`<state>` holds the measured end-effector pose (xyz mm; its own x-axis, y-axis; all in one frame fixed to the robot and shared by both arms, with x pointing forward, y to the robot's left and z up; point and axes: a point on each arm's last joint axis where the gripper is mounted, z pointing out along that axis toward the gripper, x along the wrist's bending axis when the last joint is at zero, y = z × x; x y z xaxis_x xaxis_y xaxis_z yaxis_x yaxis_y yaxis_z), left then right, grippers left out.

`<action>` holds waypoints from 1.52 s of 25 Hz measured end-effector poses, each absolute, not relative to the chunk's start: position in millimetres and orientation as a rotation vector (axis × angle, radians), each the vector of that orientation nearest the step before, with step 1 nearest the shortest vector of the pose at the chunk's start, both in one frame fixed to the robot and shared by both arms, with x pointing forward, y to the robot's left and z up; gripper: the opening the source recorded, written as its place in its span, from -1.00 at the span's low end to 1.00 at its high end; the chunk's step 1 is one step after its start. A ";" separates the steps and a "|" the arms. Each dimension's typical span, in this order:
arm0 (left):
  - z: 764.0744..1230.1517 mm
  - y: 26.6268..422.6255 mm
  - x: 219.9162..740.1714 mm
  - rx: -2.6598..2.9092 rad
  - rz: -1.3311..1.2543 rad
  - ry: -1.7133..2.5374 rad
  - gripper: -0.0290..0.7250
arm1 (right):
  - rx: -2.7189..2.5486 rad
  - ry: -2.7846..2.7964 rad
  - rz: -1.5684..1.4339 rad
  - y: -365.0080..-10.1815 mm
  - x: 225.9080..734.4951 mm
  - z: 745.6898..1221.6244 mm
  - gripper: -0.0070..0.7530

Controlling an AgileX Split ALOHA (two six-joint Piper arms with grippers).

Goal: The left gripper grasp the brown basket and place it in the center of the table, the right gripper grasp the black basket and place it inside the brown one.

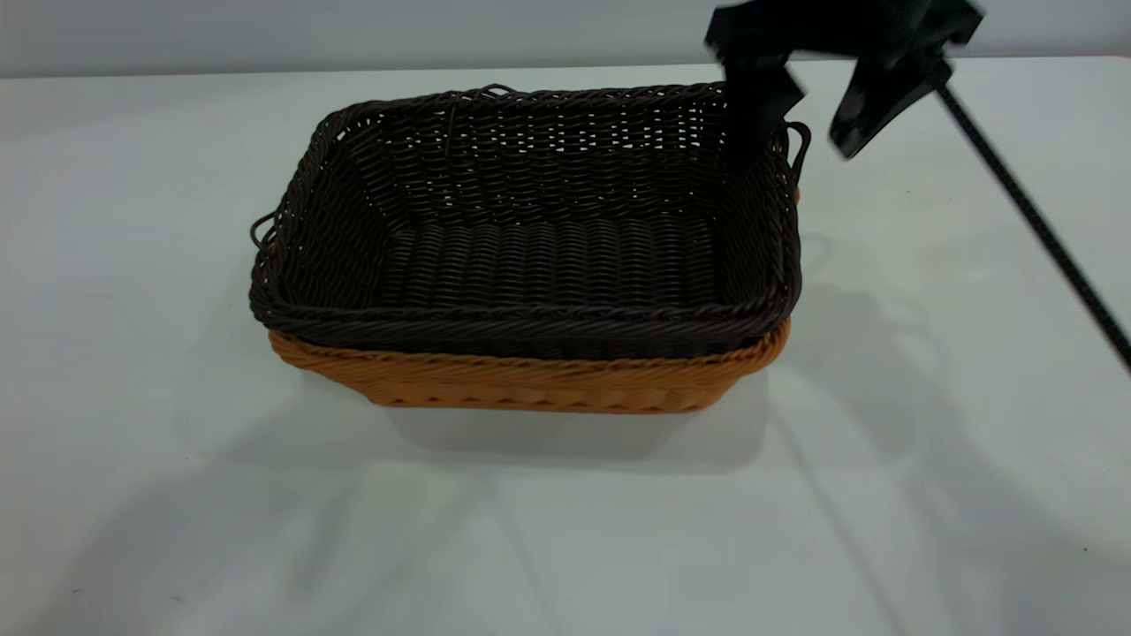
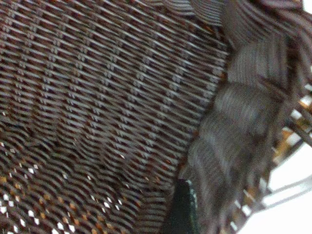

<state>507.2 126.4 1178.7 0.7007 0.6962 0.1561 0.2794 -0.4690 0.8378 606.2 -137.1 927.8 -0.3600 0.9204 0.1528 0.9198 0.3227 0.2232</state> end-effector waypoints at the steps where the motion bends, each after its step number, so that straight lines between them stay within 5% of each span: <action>1: 1182.2 130.9 502.2 2.080 0.640 0.734 0.02 | 1.754 2.549 0.431 -138.8 604.2 938.2 0.52; 13: 1210.6 208.9 425.7 2.363 0.768 1.046 0.02 | 1.557 2.359 0.742 -178.7 512.9 1129.3 0.50; 23: 1224.9 246.9 378.1 2.205 0.839 1.239 0.02 | 1.520 2.252 0.902 -222.0 402.1 1205.2 0.50; 29: 1190.3 266.4 345.5 2.180 0.791 1.327 0.02 | 1.489 2.212 0.919 -245.2 349.6 1189.3 0.50; 38: 1097.2 267.3 330.0 2.337 0.528 1.523 0.17 | 1.624 2.260 0.669 -271.8 302.0 1077.8 0.50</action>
<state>330.0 267.3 1097.2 0.3700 0.9185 0.1396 0.8078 -0.3923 0.4401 302.0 -271.8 1077.8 -0.3300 0.9430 0.0424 0.8140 0.2616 0.5187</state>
